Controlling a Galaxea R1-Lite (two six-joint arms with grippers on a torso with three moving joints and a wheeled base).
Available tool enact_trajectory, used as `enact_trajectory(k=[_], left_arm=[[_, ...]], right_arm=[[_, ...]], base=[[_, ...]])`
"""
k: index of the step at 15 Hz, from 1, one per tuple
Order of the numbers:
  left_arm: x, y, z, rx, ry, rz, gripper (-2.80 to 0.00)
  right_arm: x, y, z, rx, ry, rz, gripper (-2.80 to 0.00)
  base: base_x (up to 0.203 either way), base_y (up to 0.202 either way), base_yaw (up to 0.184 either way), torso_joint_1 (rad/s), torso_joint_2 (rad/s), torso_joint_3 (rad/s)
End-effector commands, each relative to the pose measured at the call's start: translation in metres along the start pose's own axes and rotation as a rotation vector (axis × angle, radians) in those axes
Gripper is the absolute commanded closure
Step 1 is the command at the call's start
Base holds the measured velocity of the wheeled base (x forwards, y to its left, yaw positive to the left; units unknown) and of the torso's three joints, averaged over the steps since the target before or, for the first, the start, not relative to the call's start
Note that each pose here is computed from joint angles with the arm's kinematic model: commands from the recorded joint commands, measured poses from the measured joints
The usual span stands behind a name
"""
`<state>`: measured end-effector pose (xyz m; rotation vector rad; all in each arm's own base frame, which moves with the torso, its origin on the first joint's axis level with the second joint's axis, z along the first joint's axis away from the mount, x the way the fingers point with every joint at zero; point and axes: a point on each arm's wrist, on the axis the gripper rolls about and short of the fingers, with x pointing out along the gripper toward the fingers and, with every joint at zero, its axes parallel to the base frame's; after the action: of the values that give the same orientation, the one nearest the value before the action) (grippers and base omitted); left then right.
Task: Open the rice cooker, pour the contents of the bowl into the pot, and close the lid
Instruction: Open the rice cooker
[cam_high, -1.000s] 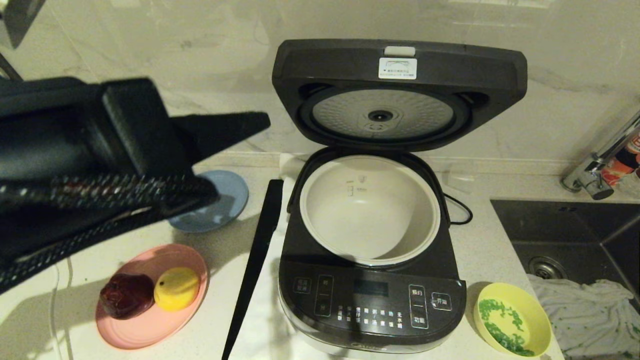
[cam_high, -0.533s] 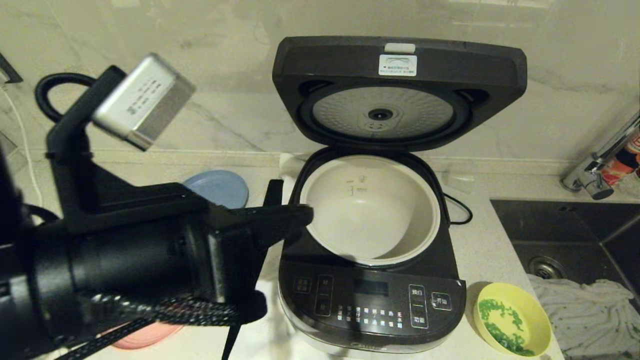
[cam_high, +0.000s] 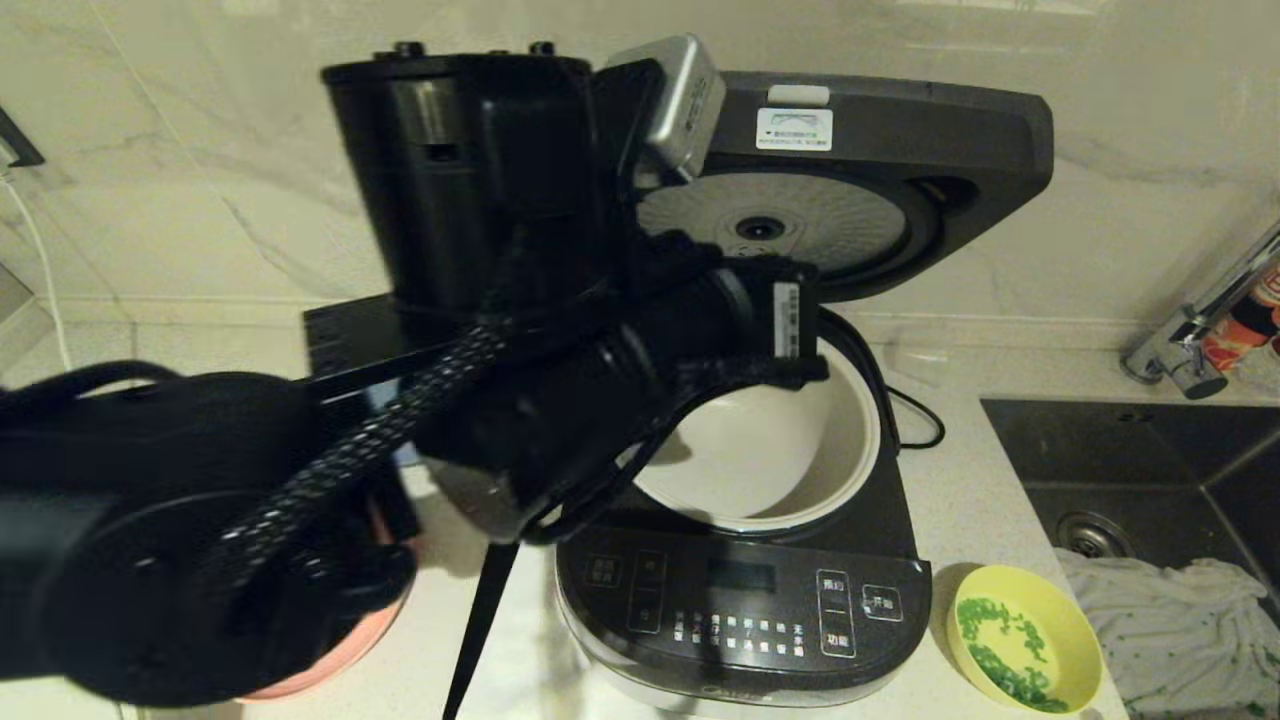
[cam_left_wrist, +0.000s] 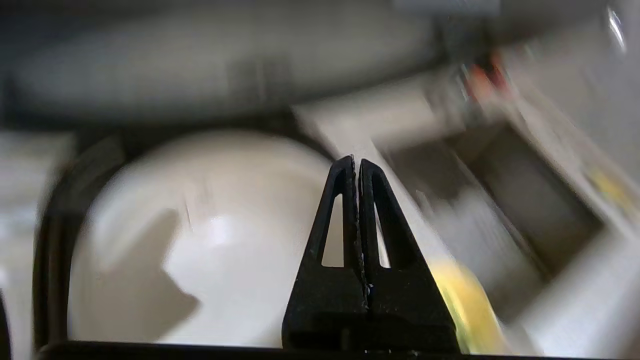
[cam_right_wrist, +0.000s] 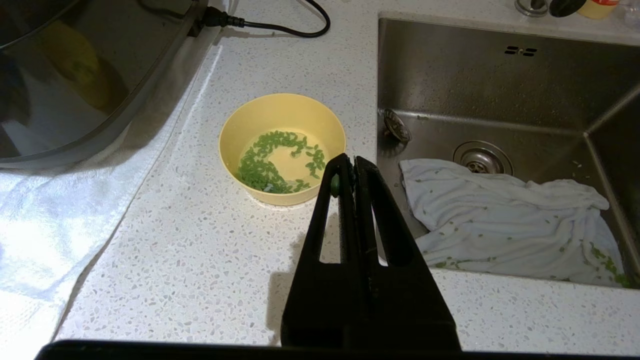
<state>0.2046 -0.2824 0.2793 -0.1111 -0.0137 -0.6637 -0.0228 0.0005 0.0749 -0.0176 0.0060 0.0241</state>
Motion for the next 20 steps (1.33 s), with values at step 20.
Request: enact_trajectory(k=[20], left_arm=[[0.079,0.027,0.03,0.14,-0.327,0.269,0.0]], right_arm=[[0.0,0.0,0.0,-0.001,0.0,0.001,0.0]], base=[[0.0,0.0,0.0,0.0,0.0,0.0]])
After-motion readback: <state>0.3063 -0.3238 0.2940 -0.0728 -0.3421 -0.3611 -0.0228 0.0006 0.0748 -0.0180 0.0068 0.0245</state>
